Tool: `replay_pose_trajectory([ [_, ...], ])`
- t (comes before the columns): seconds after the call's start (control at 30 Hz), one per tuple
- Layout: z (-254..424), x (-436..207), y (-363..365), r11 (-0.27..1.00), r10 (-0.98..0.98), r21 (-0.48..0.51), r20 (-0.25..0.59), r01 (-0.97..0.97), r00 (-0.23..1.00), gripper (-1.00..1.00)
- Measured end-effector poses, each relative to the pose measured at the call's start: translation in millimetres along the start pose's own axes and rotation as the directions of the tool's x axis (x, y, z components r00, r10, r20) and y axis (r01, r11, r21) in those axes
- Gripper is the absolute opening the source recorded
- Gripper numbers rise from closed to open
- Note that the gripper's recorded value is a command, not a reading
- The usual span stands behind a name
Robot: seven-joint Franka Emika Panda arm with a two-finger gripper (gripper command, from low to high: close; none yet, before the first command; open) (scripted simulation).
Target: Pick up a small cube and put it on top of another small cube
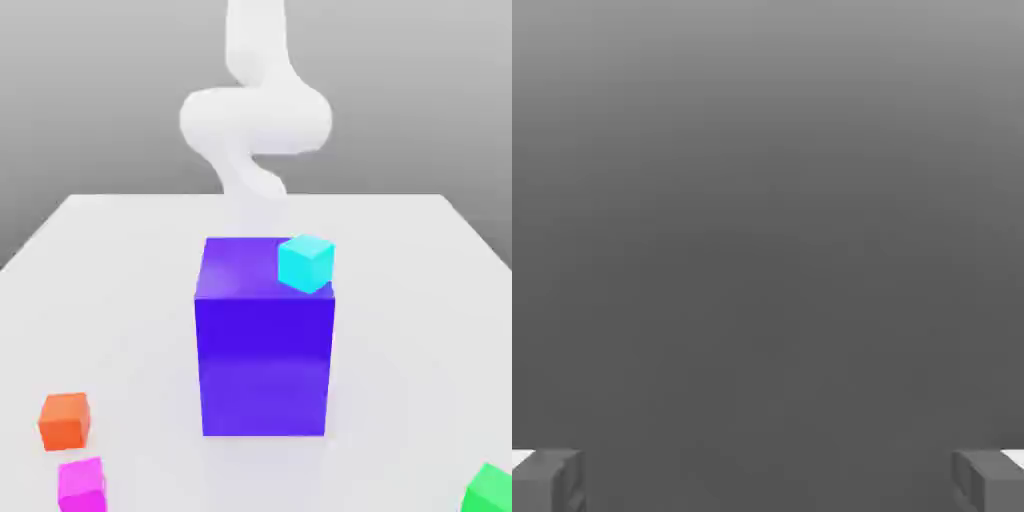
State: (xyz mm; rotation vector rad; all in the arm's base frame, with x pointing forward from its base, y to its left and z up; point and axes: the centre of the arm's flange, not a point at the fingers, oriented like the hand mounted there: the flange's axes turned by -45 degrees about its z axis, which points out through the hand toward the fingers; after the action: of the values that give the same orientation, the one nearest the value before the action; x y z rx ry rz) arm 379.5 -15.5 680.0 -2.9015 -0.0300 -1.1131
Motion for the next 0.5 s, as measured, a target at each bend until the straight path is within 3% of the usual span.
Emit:
replay_pose_trajectory([
  [0.5, 259.7, -64.5, 91.8, 0.987, -0.120, 0.147, 0.347, 0.072, 0.930, 0.00],
])
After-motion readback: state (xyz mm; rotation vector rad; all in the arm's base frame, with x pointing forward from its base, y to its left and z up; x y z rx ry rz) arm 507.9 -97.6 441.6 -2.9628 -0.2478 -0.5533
